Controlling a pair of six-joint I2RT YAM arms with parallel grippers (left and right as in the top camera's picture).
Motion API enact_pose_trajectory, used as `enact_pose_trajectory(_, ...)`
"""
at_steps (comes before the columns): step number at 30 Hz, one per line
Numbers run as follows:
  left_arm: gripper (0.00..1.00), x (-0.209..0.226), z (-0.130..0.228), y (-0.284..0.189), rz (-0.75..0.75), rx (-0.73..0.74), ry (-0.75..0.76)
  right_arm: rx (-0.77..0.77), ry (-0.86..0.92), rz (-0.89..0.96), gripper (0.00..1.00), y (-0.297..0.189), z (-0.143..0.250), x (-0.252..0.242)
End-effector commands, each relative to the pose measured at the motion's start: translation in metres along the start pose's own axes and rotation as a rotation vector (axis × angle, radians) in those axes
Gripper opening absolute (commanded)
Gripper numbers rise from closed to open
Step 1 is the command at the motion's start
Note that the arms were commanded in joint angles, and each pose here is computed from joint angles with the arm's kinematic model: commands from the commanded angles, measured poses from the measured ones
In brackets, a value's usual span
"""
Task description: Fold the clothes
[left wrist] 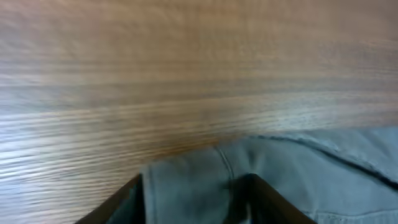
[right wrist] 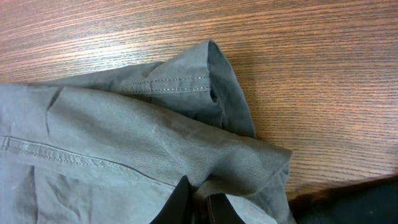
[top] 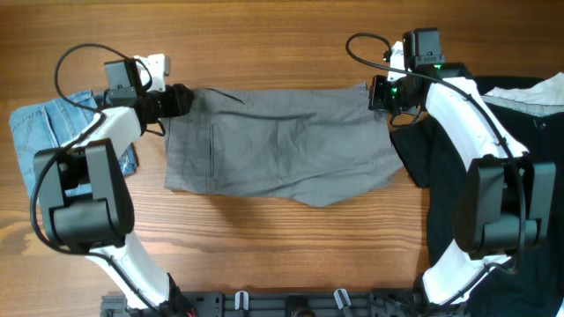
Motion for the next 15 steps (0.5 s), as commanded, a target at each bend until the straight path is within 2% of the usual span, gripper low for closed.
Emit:
enact_pose_trajectory(1, 0.31, 0.001, 0.009, 0.011, 0.046, 0.042, -0.012, -0.026, -0.019, -0.015, 0.08, -0.012, -0.005, 0.002)
enact_pose_trajectory(3, 0.04, 0.000, 0.006, 0.008, 0.047, 0.031, -0.011, -0.022, -0.018, -0.014, 0.07, -0.012, -0.004, 0.002)
enact_pose_trajectory(7, 0.04, -0.010, -0.005, -0.012, 0.049, 0.005, -0.023, -0.023, -0.016, -0.014, 0.04, -0.012, -0.004, 0.002)
enact_pose_trajectory(15, 0.04, -0.039, -0.021, -0.103, -0.070, -0.057, -0.014, -0.047, 0.010, 0.030, 0.04, -0.012, -0.008, -0.003)
Point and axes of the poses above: each gripper's point midway between its finger pads, its own y axis out along the fingers, its own x axis along the line the jaws close on, z = x × y, the point moved 6 cm from there along -y, back along the fingers, and after that the axes turned 10 degrees about -y, right-handed, at the moved point
